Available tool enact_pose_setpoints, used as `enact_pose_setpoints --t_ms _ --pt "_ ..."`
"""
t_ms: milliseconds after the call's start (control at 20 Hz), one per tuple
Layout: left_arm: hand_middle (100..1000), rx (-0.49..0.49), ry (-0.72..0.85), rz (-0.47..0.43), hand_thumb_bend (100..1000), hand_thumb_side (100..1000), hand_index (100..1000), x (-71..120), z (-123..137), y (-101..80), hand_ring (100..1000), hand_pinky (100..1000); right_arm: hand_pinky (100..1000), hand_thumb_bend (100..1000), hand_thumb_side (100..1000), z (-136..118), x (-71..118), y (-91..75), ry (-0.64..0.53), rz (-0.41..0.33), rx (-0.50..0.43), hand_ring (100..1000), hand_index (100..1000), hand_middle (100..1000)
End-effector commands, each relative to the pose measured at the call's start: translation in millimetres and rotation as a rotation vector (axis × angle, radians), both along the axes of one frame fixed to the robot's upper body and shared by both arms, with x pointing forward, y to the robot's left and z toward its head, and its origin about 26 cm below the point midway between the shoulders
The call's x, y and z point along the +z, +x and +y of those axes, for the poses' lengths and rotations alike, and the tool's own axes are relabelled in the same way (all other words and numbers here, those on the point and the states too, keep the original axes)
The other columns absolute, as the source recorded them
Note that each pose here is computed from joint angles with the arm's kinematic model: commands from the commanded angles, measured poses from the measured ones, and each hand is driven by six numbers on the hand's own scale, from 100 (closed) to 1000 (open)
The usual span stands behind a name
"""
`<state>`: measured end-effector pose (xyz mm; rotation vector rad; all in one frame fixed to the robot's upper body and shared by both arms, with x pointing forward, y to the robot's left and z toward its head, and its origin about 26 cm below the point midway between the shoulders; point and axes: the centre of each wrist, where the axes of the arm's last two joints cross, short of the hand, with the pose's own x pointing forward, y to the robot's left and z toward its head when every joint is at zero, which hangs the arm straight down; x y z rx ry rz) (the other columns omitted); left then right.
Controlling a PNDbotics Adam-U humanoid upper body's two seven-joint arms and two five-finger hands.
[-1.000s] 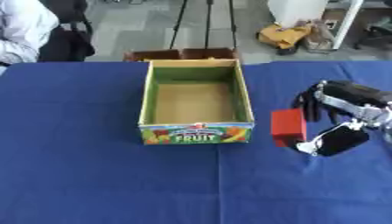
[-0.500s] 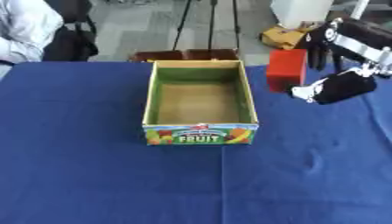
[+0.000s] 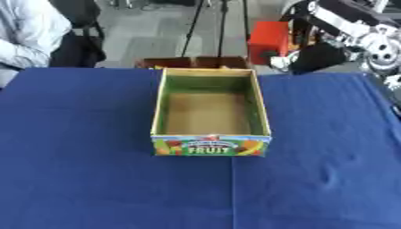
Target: Pick up objects on the table and place them in the box.
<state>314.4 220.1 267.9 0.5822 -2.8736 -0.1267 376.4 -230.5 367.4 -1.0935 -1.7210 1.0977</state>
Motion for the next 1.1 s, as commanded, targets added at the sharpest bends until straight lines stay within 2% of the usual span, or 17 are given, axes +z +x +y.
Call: enact_pose_setpoints --t_ms 50,200,350,750,1100 --pt "883 -0.014 0.007 -0.032 121 1000 987 9.0 -1.5 -3.0 926 857 289 100 367 7.8 7.2 11.5 0.018 -0.043 -0.038 473 468 409" --pt "883 -0.027 0.003 -0.04 121 1000 987 11.4 -4.2 -3.0 926 857 287 100 371 17.0 6.1 24.9 0.043 -0.063 -0.063 470 465 405" --pt "883 -0.042 -0.002 -0.049 120 1000 987 14.2 -7.1 -3.0 925 857 284 100 386 22.4 -1.7 39.3 0.06 -0.052 -0.09 466 463 402" --pt "883 -0.066 -0.017 -0.064 118 1000 987 18.8 -11.8 -3.0 925 857 290 100 396 14.4 -48.1 77.2 0.067 0.042 -0.144 468 464 404" --pt "883 -0.066 -0.021 -0.062 116 1000 987 19.7 -11.7 -3.0 925 857 322 100 405 -3.7 -82.7 99.8 0.08 0.154 -0.123 490 476 419"
